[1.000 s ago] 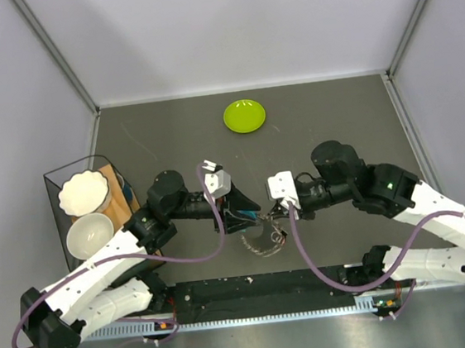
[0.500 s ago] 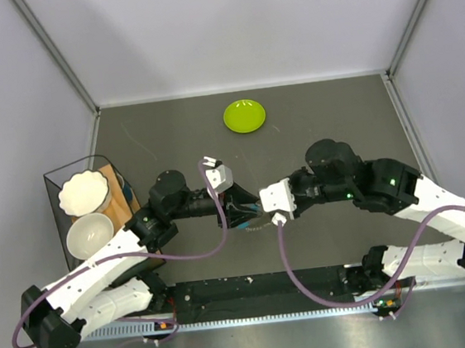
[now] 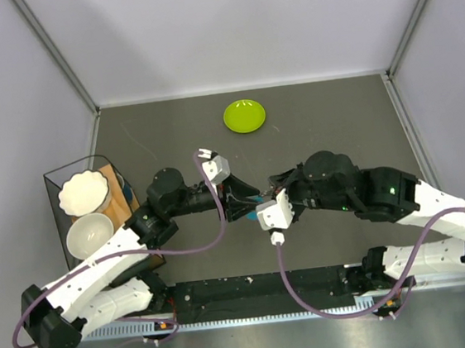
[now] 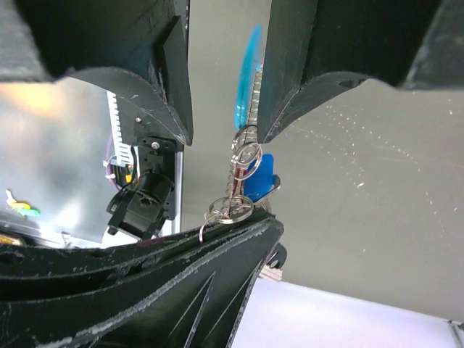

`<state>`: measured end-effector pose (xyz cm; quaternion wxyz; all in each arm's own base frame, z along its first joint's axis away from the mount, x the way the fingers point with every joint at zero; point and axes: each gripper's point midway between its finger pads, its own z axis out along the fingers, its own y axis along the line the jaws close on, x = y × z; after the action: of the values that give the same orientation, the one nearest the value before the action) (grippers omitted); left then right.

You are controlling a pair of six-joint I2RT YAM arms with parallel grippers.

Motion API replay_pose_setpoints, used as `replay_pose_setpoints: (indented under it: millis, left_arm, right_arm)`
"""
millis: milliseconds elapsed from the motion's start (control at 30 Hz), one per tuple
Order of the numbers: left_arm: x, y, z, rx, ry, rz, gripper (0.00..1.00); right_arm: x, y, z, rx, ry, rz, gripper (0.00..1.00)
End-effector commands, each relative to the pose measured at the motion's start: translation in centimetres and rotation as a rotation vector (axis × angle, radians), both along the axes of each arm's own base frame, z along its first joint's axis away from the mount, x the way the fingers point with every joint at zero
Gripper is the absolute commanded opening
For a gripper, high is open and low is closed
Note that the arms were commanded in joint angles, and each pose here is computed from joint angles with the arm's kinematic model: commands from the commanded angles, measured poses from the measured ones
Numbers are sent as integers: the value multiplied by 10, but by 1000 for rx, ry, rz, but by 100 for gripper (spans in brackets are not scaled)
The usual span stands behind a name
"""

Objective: Remove the keys from the keyring

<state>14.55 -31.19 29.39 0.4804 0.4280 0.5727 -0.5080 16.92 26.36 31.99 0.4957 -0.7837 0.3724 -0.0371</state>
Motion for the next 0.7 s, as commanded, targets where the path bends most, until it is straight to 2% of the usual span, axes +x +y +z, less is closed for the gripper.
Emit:
replay_pose_setpoints:
  millis: [0, 667]
  left_arm:
    - [-7, -5, 42, -89, -45, -72, 46]
    - [-23, -1, 69, -144, -37, -204, 45]
  right_arm:
    - [-3, 10, 50, 150, -170, 80, 0]
    - [-25, 18, 70, 269, -210, 215, 0]
